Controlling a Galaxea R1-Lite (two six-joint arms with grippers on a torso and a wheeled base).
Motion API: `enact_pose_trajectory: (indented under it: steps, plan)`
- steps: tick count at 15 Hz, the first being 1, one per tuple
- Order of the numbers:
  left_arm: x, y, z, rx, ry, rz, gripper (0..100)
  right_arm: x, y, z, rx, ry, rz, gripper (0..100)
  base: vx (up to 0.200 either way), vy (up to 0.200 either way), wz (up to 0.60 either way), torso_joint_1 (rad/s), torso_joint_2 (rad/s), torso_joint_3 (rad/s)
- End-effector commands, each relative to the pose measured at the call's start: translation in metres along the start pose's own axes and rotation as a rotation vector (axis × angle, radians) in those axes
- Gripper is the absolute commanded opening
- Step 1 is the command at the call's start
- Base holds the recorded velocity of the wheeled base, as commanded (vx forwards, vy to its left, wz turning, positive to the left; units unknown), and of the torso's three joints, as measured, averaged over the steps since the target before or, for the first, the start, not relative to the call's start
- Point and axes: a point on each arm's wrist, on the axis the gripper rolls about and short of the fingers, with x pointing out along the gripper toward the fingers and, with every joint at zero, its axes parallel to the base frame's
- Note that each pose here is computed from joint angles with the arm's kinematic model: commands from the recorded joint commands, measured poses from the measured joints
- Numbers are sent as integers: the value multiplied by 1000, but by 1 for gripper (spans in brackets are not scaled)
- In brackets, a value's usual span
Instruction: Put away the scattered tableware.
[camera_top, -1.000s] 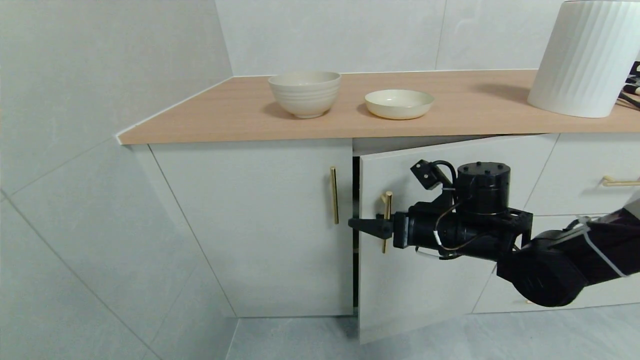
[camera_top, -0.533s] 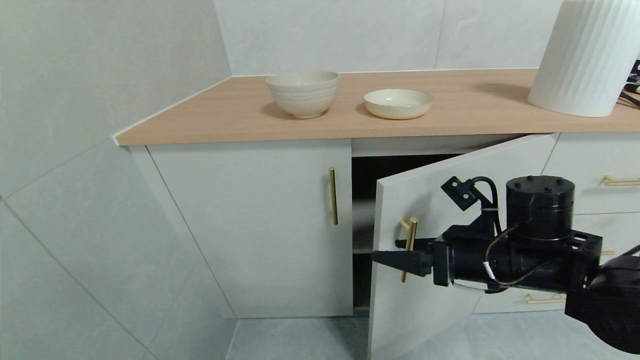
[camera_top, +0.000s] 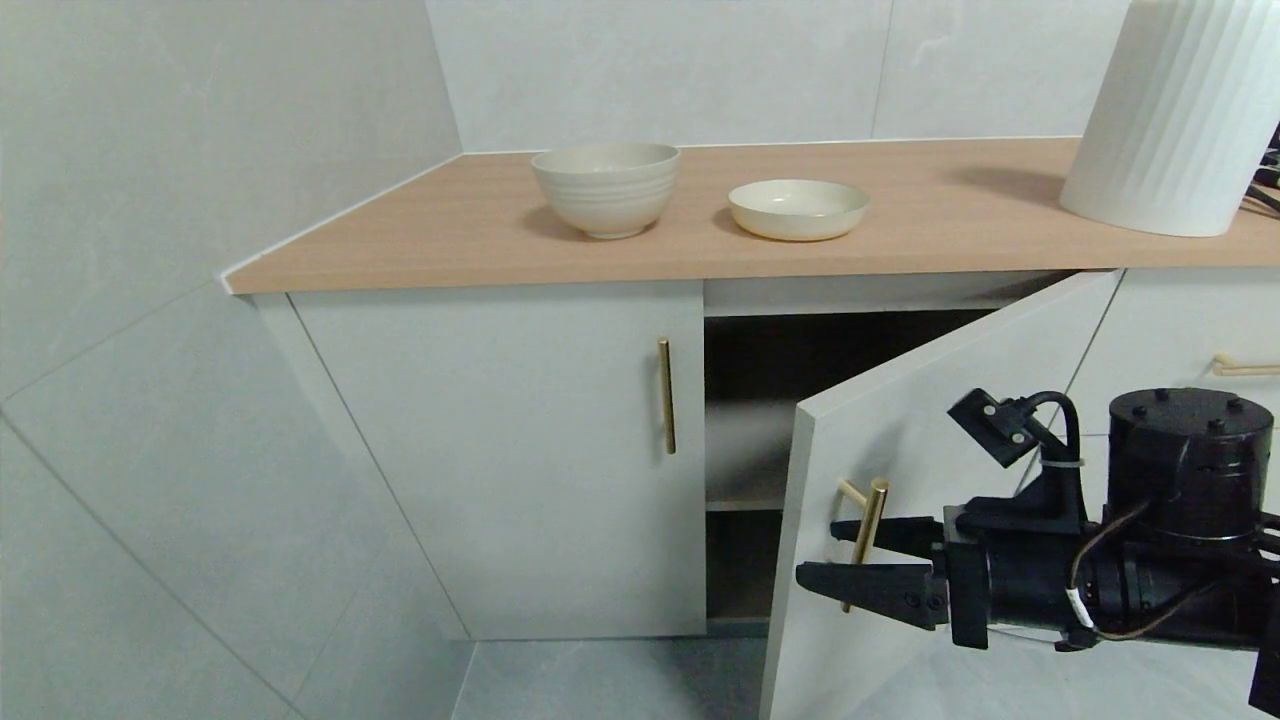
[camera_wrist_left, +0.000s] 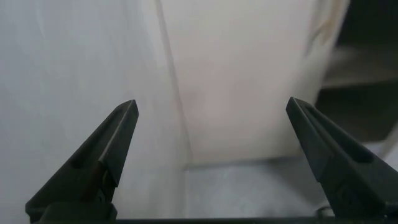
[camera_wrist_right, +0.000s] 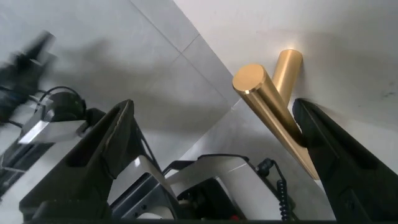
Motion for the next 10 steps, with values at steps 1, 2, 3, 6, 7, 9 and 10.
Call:
enact_pose_trajectory:
  steps: [1,2,3,6,7,9,10]
  plan:
    - [6,3,58,-36,28,-123,100,3,13,-6,-10,29,50,100,0,0,0,0,0,0]
    - [17,3,74,-42,67,-204,100,3,13,-6,-10,29,50,100,0,0,0,0,0,0]
    - [36,3,90,-51,121,-276,100,3,12,-7,-8,31,49,100,0,0,0,0,0,0]
    - [100,1,126,-90,259,-439,100,3,13,-7,-10,32,50,100,0,0,0,0,0,0]
    - [122,-1,132,-108,303,-500,100,3,13,-7,-10,32,50,100,0,0,0,0,0,0]
    - [162,-17,122,-122,396,-629,100,2,13,-11,-4,42,50,100,0,0,0,0,0,0]
    - [177,-29,111,-135,436,-685,100,4,15,-14,-4,56,60,100,0,0,0,0,0,0]
